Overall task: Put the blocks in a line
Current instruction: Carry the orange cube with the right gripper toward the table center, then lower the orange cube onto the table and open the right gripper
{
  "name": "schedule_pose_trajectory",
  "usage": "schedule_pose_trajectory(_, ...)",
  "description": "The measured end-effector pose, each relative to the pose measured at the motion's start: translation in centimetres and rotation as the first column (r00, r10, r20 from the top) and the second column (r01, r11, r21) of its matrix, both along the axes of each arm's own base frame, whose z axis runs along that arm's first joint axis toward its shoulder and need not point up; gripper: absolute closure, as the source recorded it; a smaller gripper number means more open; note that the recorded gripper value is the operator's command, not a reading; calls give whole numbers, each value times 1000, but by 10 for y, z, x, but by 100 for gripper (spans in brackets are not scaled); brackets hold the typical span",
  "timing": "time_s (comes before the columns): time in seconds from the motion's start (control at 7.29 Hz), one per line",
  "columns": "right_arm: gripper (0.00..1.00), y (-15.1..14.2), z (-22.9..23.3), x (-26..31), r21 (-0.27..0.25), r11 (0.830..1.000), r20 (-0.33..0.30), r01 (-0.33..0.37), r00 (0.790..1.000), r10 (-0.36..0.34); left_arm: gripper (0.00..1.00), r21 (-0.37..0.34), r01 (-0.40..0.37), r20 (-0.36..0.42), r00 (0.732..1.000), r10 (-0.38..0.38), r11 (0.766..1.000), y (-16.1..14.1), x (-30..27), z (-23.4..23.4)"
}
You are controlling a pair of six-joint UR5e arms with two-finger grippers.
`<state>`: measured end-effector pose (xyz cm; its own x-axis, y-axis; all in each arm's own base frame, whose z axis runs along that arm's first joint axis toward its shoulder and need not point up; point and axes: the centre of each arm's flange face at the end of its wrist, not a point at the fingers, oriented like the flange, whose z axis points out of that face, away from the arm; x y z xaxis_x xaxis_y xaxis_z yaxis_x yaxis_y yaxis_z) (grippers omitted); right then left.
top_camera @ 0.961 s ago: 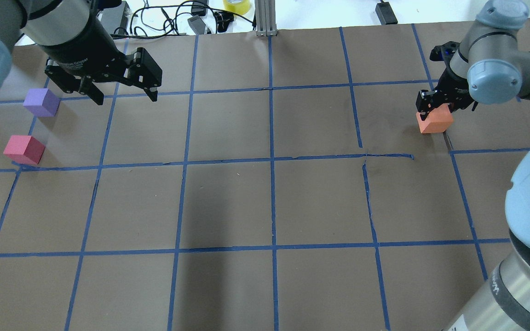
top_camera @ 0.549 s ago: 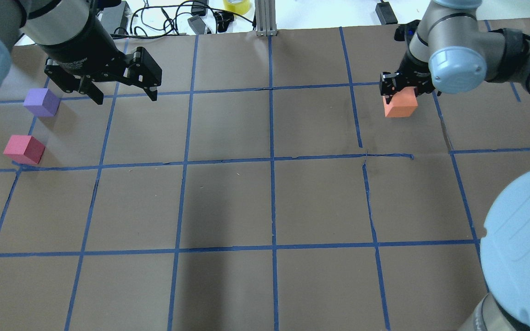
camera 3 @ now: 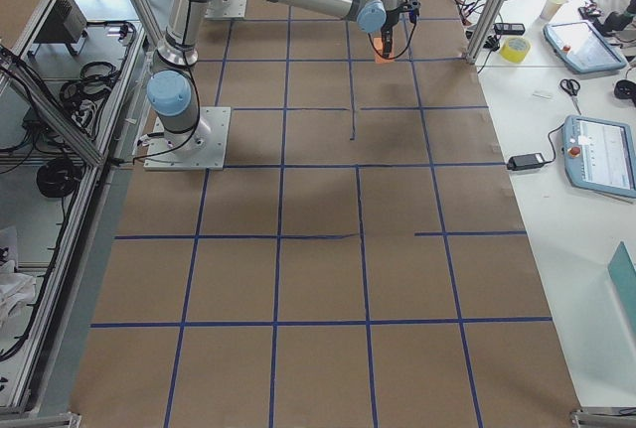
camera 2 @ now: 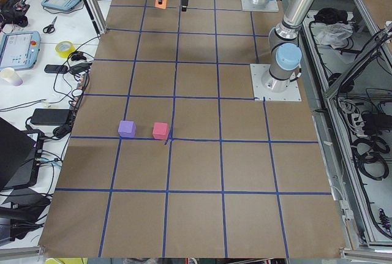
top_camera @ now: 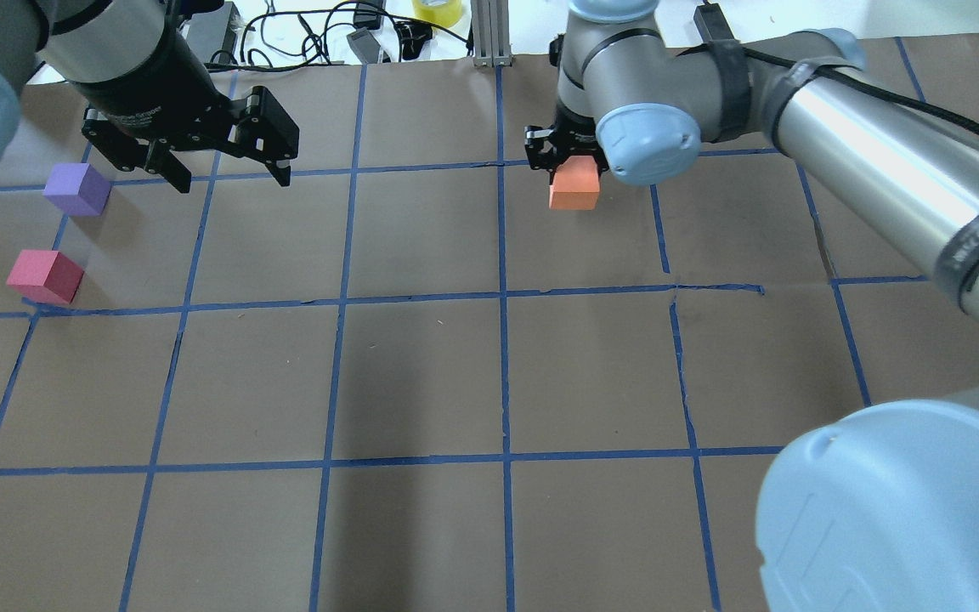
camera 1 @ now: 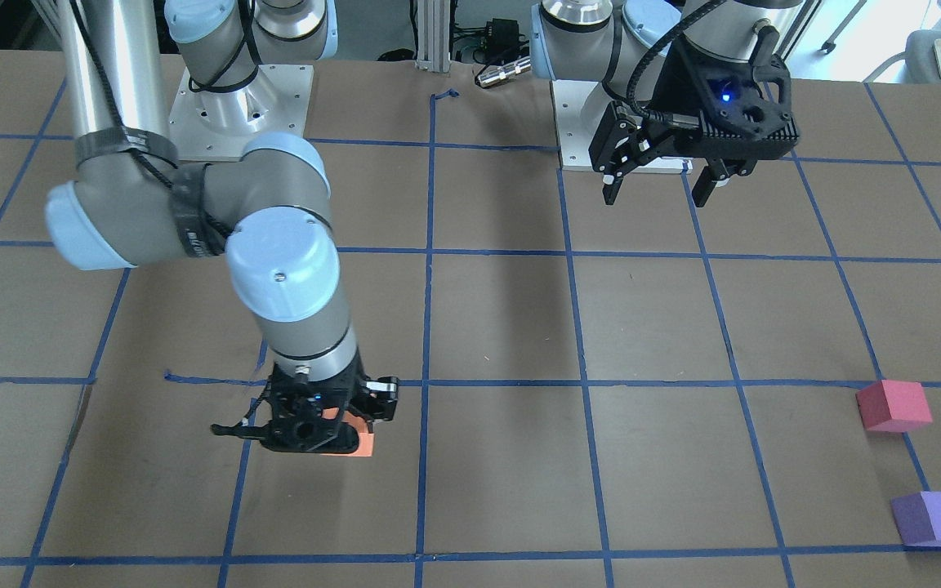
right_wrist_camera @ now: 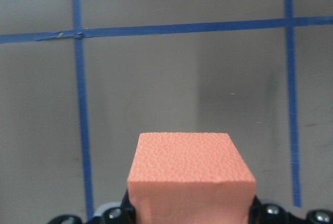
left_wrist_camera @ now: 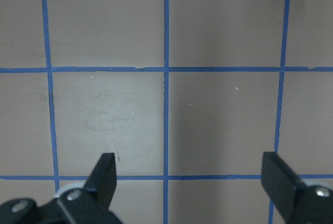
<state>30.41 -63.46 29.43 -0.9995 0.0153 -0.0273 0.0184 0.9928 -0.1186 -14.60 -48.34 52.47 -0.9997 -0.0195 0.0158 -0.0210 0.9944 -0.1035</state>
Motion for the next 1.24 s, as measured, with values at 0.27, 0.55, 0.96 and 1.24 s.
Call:
schedule_pose_trajectory(0.27,91,1,-28,61,23,1000,25,-7,1000,6,0,1,1,1,1000,-1,1000,0,0,0)
schedule_pose_trajectory(0.55,89,4,-49,84,67,997,59,31,998,-35,0,2,-1,0,1000,1,1000,0,0,-1)
schedule_pose_trajectory(0.96,86,15,-74,108,102,993,58,50,997,-56,0,6,-8,1,1000,8,1000,0,0,-1)
schedule_pose_trajectory(1.24,79,17,-83,116,101,994,58,45,997,-51,0,12,-6,1,1000,6,1000,1,0,-2)
